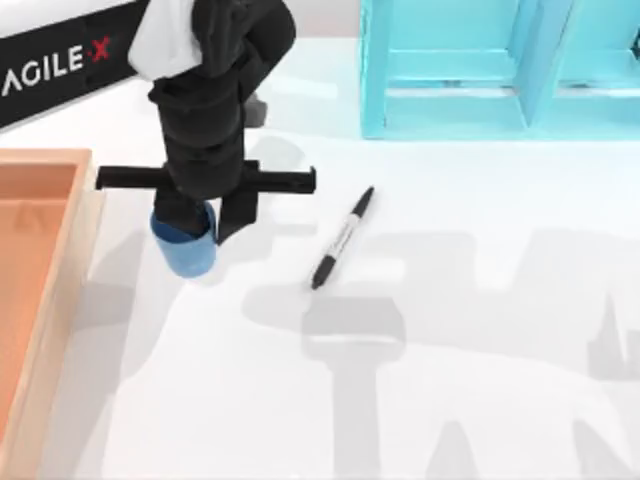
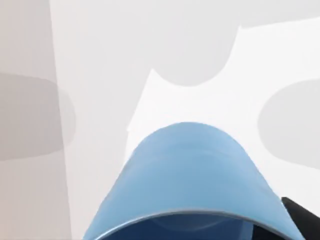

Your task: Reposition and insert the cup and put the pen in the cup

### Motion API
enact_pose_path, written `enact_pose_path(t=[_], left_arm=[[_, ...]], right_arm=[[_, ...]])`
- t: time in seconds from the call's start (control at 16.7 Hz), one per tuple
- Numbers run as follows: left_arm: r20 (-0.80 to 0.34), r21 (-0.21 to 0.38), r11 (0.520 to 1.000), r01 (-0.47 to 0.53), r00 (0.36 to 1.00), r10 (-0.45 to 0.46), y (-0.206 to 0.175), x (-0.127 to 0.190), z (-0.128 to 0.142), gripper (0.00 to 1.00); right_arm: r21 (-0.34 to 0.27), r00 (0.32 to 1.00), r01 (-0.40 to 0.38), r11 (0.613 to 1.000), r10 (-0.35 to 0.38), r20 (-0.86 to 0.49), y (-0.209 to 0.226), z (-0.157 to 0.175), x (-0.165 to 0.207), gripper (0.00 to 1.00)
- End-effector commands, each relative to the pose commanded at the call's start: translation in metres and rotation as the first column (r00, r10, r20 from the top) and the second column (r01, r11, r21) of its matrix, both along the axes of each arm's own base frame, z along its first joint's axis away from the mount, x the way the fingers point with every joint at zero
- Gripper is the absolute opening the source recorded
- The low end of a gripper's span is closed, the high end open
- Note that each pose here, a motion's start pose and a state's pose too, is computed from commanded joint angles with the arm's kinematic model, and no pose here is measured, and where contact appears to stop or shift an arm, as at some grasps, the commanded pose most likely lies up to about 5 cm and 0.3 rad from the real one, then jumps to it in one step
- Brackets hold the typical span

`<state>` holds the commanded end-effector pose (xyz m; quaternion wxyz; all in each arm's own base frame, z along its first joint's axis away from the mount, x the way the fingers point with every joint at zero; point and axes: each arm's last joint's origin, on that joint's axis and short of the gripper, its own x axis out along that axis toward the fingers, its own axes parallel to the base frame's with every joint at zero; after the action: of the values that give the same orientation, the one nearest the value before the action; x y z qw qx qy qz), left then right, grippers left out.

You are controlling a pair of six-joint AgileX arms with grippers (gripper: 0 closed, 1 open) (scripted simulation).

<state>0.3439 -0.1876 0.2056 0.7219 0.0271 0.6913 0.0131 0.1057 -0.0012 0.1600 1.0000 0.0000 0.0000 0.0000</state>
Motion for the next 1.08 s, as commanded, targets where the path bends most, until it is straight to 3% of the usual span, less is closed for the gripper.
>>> enact_pose_path(t=[0.18,0.6,0.84,1.08], left_arm=[[-0.002,-0.002,1.000,-0.003,1.000,0.003,0.002,0.001,0.000,0.00],[0.004,-0.003,1.000,0.000,1.000,0.000,0.007,0.001,-0.040,0.00],[0.000,0.000,1.000,0.000,1.000,0.000,0.008,0.001,-0.044,0.00],[0.000,0.000,1.000,0.000,1.000,0.000,0.008,0.001,-0.044,0.30]], right_arm=[[0.000,1.000,0.000,1.000,0.000,0.000,0.000,0.000,0.000,1.00],[0.000,1.000,0.000,1.000,0.000,0.000,0.000,0.000,0.000,1.00],[0.000,1.000,0.000,1.000,0.000,0.000,0.000,0.000,0.000,1.00],[0.000,1.000,0.000,1.000,0.000,0.000,0.000,0.000,0.000,1.00]])
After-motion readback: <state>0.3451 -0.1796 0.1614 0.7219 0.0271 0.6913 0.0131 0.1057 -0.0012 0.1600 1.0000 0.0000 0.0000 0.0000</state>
